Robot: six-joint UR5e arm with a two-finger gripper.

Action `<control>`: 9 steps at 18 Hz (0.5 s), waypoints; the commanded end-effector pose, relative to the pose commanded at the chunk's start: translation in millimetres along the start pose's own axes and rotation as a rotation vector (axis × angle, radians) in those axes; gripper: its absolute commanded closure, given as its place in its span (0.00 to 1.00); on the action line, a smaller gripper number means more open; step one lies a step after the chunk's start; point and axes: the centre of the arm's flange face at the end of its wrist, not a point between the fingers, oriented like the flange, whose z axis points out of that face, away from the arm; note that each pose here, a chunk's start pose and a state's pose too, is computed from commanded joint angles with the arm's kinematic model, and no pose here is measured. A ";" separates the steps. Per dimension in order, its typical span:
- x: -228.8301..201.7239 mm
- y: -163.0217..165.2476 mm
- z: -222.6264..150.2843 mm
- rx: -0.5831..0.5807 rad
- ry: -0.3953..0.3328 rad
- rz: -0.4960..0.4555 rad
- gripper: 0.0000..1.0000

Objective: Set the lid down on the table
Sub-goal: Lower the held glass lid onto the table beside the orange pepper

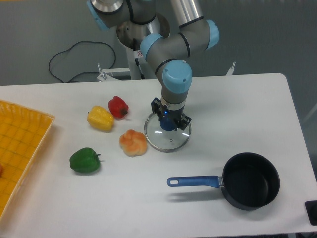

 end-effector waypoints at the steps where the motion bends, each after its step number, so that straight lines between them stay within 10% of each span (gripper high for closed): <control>1: 0.0 0.0 0.0 0.000 0.000 0.000 0.39; 9: -1.0 -0.4 2.4 -0.002 0.004 0.001 0.24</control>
